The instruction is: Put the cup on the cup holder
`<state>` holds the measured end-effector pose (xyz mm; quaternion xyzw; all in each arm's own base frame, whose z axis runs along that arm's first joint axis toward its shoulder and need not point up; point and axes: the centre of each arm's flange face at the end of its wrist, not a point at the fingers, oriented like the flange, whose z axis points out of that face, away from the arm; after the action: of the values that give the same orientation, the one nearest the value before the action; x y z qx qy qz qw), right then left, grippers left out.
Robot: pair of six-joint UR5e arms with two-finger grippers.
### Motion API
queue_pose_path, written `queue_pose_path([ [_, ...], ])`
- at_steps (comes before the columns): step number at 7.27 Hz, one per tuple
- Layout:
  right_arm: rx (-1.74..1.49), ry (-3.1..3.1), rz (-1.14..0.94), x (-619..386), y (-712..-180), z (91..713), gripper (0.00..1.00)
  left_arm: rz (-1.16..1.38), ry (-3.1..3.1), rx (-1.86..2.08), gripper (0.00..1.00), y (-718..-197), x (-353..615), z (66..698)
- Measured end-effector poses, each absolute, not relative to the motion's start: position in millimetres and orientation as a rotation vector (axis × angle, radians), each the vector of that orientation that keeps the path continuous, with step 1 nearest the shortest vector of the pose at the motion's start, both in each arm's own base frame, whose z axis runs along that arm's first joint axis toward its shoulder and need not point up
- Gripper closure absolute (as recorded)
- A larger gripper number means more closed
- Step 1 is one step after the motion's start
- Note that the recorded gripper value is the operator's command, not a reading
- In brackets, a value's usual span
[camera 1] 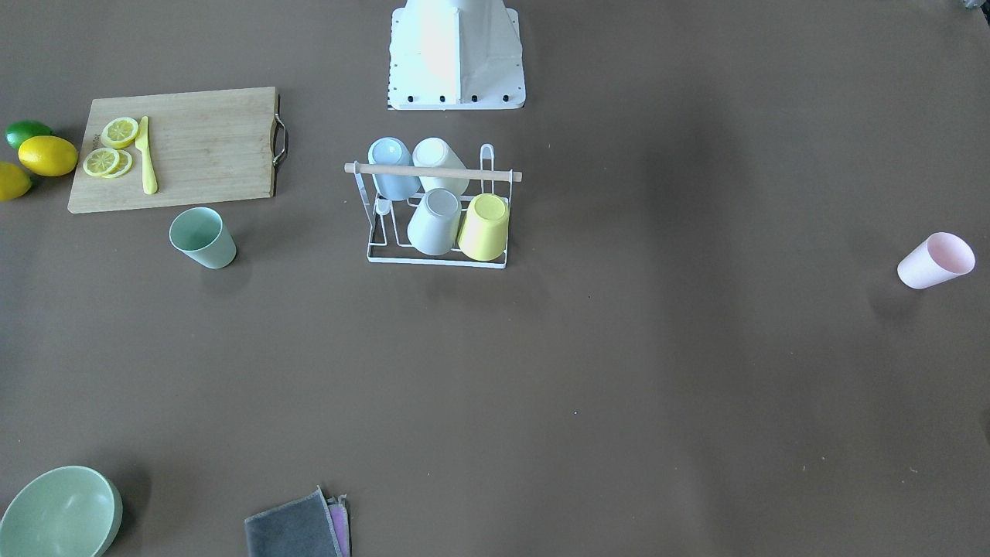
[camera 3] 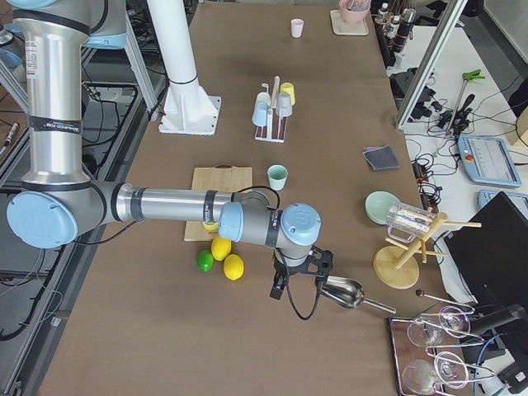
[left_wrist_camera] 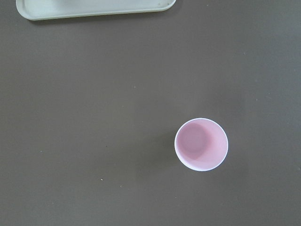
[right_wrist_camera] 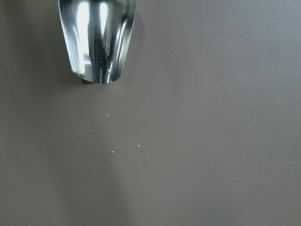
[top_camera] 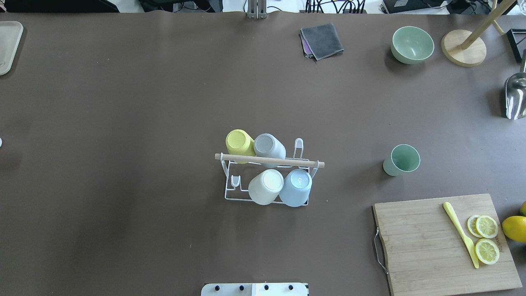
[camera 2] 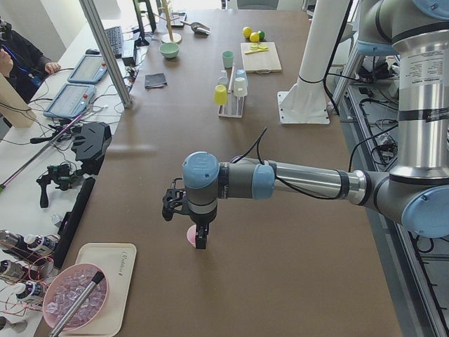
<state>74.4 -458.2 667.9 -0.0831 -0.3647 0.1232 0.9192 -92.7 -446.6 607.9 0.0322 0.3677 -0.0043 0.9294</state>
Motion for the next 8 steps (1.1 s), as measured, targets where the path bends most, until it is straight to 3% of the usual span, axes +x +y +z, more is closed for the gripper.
queue_pose_path([
  [8, -0.171, -0.750, 0.254, 74.4, -458.2, 667.8, 0.00, 0.007, 0.751, 0.105, 0.02, -450.3, -93.0, 613.3],
])
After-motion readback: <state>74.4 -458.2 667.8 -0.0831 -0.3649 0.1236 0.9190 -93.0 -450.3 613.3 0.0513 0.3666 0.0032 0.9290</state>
